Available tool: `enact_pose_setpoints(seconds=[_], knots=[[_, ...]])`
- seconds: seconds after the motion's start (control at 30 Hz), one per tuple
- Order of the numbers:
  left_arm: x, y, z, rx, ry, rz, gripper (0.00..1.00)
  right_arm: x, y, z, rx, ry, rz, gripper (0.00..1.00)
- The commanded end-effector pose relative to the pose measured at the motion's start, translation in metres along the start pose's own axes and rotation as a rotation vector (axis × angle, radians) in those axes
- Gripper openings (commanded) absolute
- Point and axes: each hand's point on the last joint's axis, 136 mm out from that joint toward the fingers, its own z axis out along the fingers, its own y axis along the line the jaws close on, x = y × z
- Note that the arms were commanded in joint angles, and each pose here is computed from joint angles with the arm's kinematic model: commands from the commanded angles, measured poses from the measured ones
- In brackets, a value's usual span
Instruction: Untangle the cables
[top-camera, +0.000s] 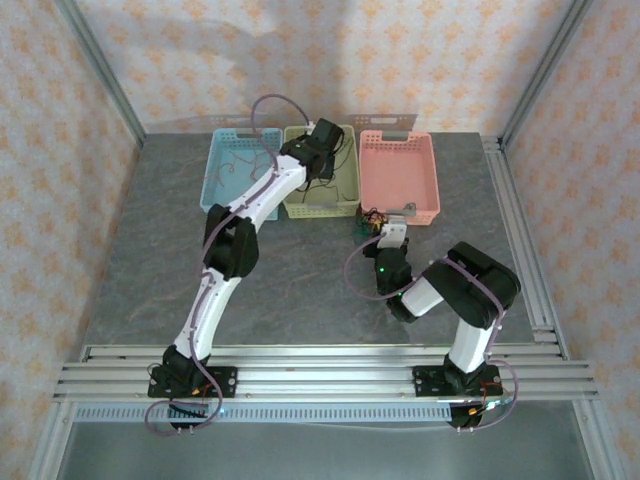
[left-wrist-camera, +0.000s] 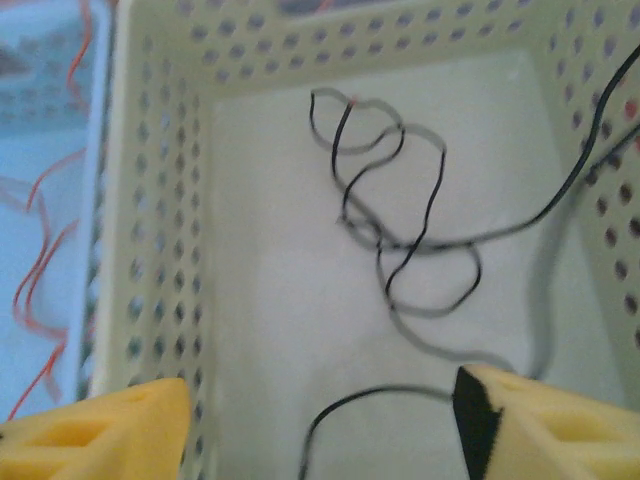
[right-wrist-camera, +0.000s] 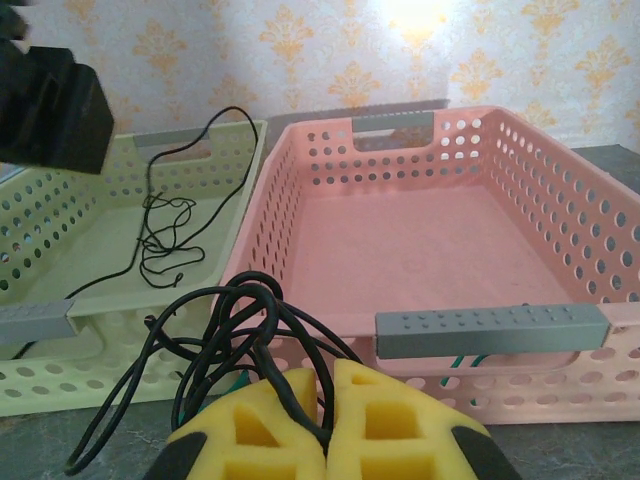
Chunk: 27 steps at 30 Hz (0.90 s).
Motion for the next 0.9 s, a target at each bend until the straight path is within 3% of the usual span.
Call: enact_pose_setpoints(seconds=[0.0,0.2,0.3,0.5,0.67,0.87], knots=[[-0.047,0.01,-0.07,0.068,-0.161,-0.087,0.73,-0.006,0.004,0.004,-0.019,-0.022,0.04,0.0],[-0.012,0.02,-0.127,0.212,-0.221,-0.157,0.73,-0.006,0.025,0.003,-0.134,-0.012,0.047,0.0],[0.026,0.025,-0.146,0.289,-0.236,-0.166,0.7,-0.006,0.033,0.002,-0.181,-0.006,0.047,0.0],[0.088,0.021,-0.165,0.471,-0.249,-0.151,0.66,-0.007,0.045,0.001,-0.246,-0.001,0.06,0.0],[0.115,0.003,-0.18,0.569,-0.236,-0.055,0.67,-0.014,0.068,-0.007,-0.388,0.001,0.084,0.03],[0.138,-0.009,-0.176,0.662,-0.215,-0.038,0.74,-0.028,0.101,-0.03,-0.615,-0.001,0.11,0.07]])
